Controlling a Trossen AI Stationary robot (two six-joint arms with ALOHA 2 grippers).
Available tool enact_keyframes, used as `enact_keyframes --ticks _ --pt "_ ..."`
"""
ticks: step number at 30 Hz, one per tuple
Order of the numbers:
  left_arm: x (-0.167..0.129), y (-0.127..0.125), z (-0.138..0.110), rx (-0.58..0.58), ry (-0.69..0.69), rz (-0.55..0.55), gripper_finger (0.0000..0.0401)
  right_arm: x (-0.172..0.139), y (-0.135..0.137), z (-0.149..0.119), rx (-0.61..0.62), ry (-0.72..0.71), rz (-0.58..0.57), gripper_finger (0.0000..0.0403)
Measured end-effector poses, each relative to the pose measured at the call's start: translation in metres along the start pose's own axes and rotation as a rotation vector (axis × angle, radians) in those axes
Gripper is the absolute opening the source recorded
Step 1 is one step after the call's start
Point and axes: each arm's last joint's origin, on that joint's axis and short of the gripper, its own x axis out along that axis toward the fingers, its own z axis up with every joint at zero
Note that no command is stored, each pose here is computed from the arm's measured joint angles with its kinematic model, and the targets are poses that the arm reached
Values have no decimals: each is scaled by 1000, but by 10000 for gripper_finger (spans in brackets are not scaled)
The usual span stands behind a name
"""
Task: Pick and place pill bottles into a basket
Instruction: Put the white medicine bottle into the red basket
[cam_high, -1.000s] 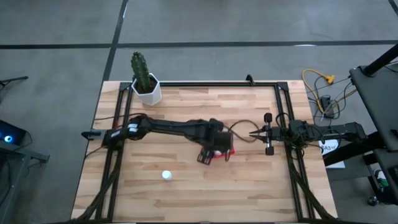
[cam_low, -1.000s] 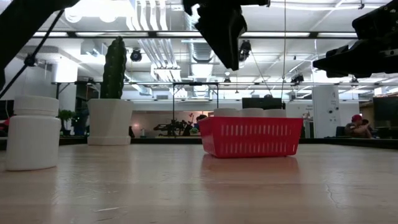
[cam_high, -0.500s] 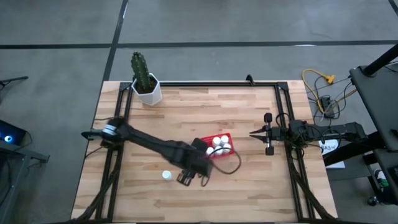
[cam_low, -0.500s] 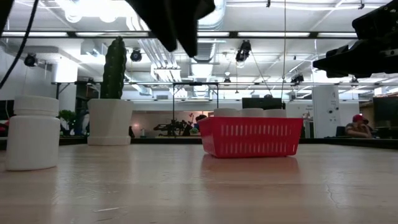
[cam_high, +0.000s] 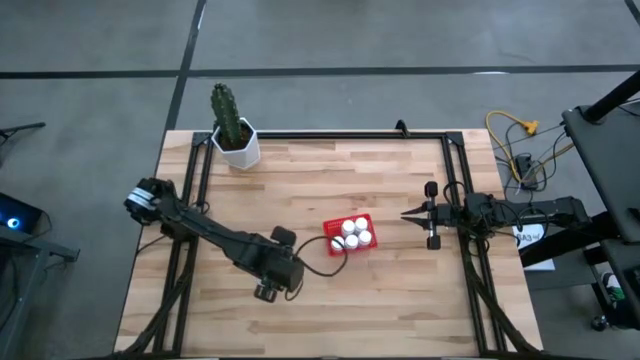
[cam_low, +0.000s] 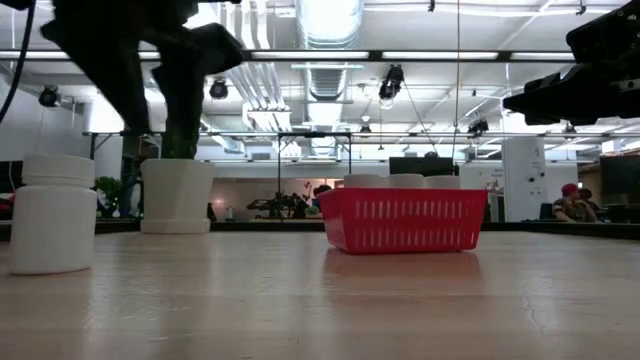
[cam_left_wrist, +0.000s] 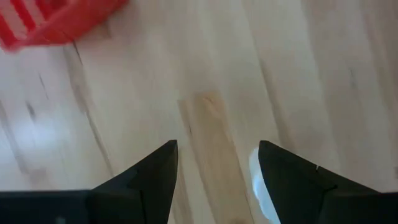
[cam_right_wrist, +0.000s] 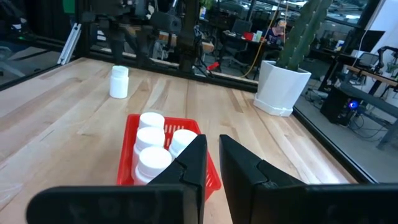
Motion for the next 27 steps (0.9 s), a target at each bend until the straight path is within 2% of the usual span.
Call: enact_keyframes --ticks 6,13,27 --pt "-5 -5 -8 -63 17 -47 206 0 0 0 0 0 0 34" --pt "-8 -10 -10 -131 47 -185 206 0 0 0 0 0 -1 34" --pt "14 -17 -31 -187 155 -173 206 0 0 0 0 1 0 34"
